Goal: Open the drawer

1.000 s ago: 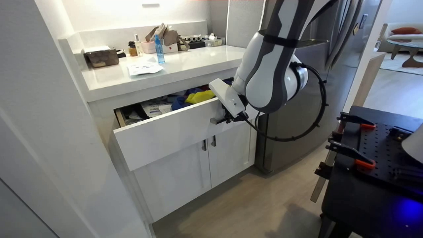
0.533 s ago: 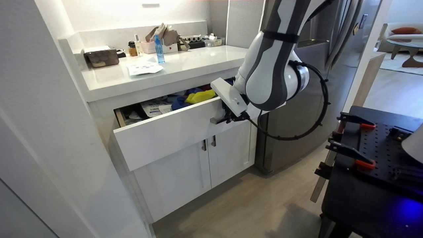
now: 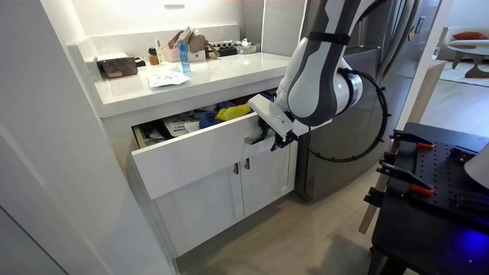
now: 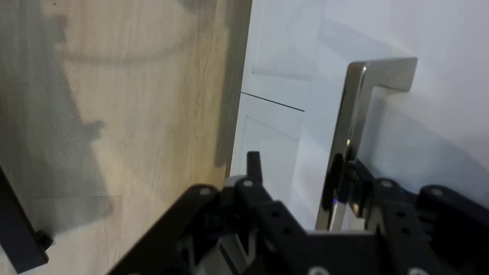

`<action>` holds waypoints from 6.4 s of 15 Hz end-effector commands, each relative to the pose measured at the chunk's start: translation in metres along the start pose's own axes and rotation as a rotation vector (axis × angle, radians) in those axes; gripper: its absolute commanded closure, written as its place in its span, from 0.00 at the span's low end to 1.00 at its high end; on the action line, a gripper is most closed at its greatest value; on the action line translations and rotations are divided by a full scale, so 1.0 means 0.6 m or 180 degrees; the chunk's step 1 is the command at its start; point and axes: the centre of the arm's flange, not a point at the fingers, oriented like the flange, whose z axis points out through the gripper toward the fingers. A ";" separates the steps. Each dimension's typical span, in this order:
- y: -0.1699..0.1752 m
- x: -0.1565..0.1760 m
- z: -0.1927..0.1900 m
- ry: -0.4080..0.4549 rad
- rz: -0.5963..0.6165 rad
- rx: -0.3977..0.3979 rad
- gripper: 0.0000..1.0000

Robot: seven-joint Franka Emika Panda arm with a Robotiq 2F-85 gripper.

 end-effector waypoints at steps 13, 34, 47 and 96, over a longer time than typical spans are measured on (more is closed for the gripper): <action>0.065 0.026 0.021 0.0117 -0.0073 -0.0566 0.26; 0.132 0.043 -0.017 0.0050 -0.0127 -0.0476 0.84; 0.172 0.050 -0.038 0.0100 -0.0103 -0.0478 0.34; 0.095 0.051 -0.210 0.0519 -0.0249 0.0068 0.00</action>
